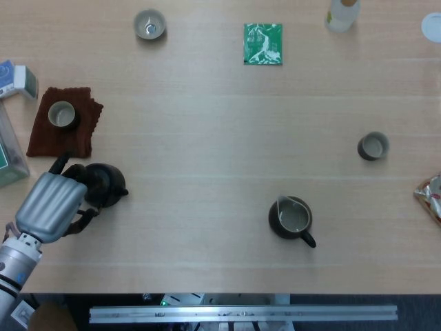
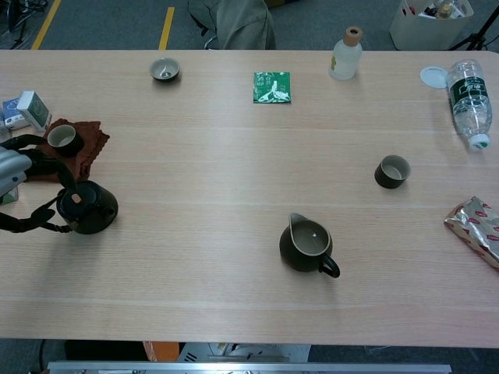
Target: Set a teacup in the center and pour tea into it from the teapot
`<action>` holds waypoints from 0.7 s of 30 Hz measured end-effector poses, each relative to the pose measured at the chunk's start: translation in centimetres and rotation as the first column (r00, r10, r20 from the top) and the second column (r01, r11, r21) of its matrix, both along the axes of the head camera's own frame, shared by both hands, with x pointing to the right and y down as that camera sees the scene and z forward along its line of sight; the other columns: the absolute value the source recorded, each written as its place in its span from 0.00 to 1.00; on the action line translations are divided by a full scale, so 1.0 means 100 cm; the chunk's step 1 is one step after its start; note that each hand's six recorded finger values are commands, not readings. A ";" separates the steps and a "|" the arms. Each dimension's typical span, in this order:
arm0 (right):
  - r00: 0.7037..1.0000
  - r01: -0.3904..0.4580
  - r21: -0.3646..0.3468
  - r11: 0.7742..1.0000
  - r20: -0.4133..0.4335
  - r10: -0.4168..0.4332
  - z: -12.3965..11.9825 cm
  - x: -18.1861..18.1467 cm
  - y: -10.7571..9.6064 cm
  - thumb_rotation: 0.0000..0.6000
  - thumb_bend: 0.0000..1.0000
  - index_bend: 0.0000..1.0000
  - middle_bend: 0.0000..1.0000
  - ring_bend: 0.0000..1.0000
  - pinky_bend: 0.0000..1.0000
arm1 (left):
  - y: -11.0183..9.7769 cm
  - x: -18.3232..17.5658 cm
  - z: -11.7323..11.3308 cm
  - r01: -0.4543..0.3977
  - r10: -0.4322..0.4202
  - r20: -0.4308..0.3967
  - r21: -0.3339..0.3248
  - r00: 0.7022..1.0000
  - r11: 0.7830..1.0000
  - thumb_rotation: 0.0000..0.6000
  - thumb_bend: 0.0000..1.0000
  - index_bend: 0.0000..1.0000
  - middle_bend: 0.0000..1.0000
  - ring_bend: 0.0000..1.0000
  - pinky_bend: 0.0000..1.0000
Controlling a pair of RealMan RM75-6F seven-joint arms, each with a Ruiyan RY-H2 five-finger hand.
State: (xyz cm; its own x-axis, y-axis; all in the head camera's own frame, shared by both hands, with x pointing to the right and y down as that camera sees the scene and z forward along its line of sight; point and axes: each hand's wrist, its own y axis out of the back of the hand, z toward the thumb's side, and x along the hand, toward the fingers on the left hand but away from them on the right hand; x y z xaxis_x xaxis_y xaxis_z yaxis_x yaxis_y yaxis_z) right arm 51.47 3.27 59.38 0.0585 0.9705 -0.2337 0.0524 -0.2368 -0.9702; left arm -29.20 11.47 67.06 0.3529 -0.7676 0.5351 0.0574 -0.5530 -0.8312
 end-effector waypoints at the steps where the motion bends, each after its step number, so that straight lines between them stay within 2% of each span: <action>1: 1.000 0.000 -0.001 1.000 0.000 0.000 0.000 0.000 0.000 1.00 0.11 0.32 0.31 0.17 0.23 | 0.000 0.000 0.001 0.000 0.000 0.007 -0.001 1.000 1.000 1.00 0.35 0.37 0.36 0.27 0.07; 7: 1.000 -0.004 -0.005 1.000 0.005 0.004 0.002 0.003 0.000 1.00 0.11 0.32 0.31 0.17 0.23 | 0.005 -0.003 0.010 0.011 -0.010 0.053 -0.021 0.999 1.000 1.00 0.35 0.37 0.37 0.27 0.07; 21: 1.000 -0.009 -0.004 1.000 0.009 0.009 0.001 0.006 0.004 1.00 0.11 0.32 0.31 0.17 0.23 | 0.016 -0.012 0.033 0.056 -0.050 0.097 -0.063 0.994 0.996 1.00 0.35 0.37 0.38 0.27 0.07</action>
State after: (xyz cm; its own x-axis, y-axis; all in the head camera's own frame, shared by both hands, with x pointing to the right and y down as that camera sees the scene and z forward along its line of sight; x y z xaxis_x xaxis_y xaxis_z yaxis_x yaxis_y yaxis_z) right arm 52.11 3.63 59.51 0.0514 0.9702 -0.2368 0.0630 -0.2398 -0.9688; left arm -30.38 13.07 70.39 0.2578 -0.7458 0.6142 0.1041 -0.6106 -0.7851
